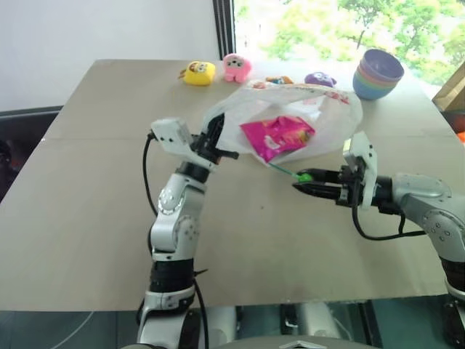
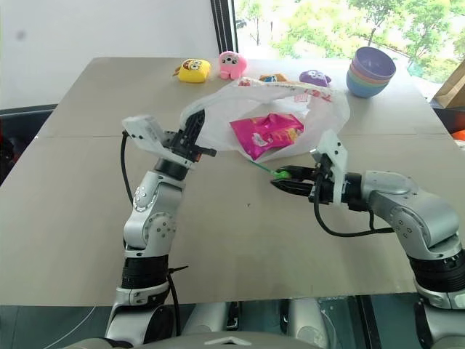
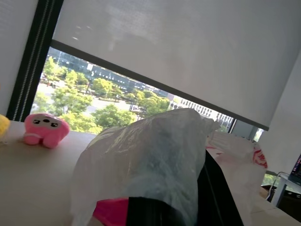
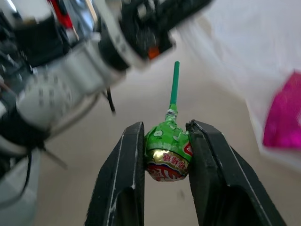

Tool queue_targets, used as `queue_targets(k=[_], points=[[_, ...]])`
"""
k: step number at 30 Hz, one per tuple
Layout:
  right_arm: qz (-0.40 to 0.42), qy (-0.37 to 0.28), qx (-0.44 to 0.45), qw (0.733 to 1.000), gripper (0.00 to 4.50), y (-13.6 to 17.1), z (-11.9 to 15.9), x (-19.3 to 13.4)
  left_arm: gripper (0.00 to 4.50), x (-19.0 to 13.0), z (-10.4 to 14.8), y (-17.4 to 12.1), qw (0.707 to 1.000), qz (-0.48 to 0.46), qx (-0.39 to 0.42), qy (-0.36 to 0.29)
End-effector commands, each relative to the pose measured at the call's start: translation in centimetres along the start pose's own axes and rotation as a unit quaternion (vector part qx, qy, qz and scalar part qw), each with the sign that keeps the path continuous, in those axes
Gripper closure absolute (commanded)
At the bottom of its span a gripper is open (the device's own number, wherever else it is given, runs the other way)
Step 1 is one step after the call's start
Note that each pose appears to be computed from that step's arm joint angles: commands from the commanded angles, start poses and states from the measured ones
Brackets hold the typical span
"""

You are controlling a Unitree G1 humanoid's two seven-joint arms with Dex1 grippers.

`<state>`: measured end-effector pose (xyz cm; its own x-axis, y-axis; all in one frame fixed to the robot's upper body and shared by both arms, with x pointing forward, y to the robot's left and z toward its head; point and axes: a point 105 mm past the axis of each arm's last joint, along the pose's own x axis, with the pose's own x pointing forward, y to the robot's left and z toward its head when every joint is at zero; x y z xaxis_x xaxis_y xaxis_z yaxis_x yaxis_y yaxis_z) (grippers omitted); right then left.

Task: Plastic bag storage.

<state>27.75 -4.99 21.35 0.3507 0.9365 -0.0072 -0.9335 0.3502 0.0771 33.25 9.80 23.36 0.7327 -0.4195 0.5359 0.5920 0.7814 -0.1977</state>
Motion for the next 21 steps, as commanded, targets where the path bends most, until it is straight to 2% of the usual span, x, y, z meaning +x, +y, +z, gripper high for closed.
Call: queue_targets(k=[1,6,8,9,10,11,13,17,21], points=[[-0.135,-0.003,0.014,0.991,3.73,-3.9,-0.2,2.8,4.5,-0.2,1.3,-2.4,0.998,-0.06,-0.021,-0.019],[-0.282,-0.062,0.025,0.957,3.73,-9.4,1.4,5.1,4.5,-0.5,1.3,-2.8,0.997,-0.074,-0.028,-0.015],[-0.308,-0.079,0.016,0.948,2.69,-11.0,2.2,6.0,4.5,-0.4,1.4,-2.6,0.997,-0.067,-0.03,-0.018],[-0.309,-0.083,0.013,0.947,2.42,-11.3,2.3,6.4,4.5,-0.4,1.4,-2.5,0.997,-0.065,-0.03,-0.018],[-0.308,-0.083,0.011,0.948,1.97,-11.5,2.4,6.6,4.5,-0.4,1.4,-2.5,0.997,-0.065,-0.03,-0.018],[-0.315,-0.092,-0.003,0.945,1.3,-11.7,2.7,6.6,4.5,-0.2,1.4,-2.5,0.997,-0.062,-0.031,-0.019],[-0.326,-0.099,-0.049,0.939,0.5,-12.0,3.2,6.4,4.5,0.1,1.3,-2.3,0.998,-0.053,-0.031,-0.021],[-0.333,-0.034,-0.153,0.93,0.5,-11.8,0.7,3.9,4.5,1.2,1.6,-1.9,0.998,-0.034,-0.037,-0.037],[-0.378,-0.024,-0.171,0.909,0.5,-12.8,0.1,1.4,4.5,2.1,1.5,-2.6,0.997,-0.05,-0.044,-0.041]])
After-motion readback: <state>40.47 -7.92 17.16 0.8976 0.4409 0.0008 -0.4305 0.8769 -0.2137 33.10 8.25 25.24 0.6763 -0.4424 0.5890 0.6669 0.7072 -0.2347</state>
